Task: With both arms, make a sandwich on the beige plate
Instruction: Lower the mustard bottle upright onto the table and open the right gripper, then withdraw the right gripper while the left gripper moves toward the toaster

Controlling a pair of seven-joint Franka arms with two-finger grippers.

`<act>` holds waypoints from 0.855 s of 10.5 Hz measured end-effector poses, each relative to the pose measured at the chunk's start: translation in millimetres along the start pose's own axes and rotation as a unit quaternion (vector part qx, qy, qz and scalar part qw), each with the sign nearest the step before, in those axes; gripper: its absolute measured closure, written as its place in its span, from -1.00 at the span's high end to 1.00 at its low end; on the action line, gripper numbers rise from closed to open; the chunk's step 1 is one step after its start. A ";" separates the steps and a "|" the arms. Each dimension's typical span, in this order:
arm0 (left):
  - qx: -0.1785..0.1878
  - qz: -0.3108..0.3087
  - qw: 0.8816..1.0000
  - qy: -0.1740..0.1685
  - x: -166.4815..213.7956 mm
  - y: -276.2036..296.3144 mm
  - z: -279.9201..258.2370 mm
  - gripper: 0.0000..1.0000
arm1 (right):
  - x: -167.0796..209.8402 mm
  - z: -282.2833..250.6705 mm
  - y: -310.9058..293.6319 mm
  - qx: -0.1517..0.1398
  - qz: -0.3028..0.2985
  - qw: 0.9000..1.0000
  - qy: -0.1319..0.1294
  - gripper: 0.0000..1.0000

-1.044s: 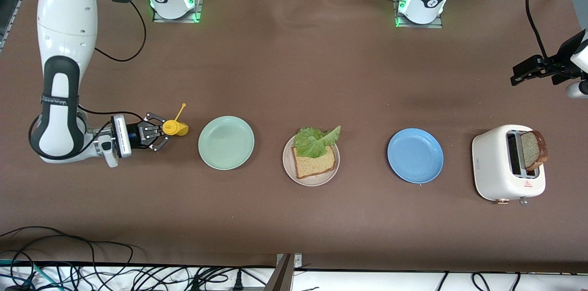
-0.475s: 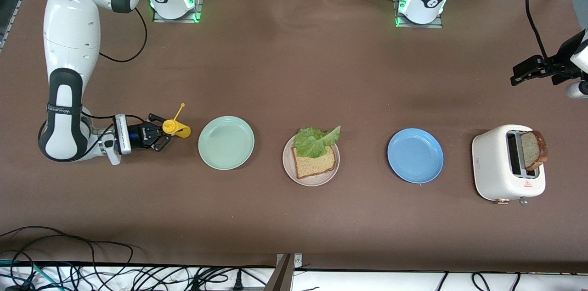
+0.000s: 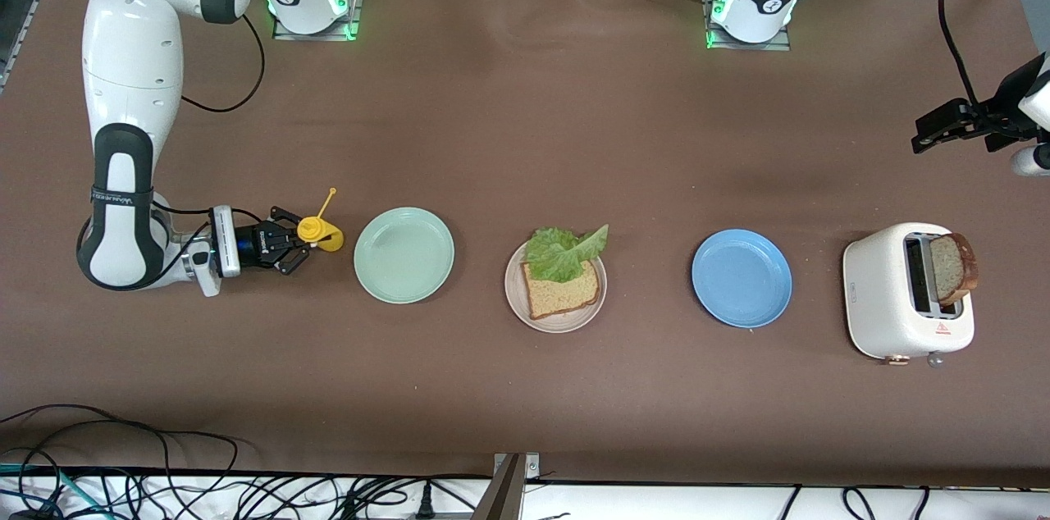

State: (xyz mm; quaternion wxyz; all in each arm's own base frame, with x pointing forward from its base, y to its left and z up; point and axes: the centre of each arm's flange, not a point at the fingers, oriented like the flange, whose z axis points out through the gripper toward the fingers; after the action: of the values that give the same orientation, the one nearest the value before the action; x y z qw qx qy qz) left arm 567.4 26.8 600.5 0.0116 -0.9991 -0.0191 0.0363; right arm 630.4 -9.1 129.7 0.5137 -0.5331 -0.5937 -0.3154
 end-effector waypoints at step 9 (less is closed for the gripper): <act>0.000 0.000 1.000 0.000 0.2 -0.2 0.3 1.00 | -17.1 -64.5 -30.1 -0.022 0.033 0.999 0.010 1.00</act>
State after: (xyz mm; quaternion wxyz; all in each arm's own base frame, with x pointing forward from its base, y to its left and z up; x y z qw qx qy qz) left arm 567.5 27.0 600.2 0.0116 -0.9991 -0.0193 0.0365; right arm 617.5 -80.9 136.3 0.5175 -0.5605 -0.5636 -0.3170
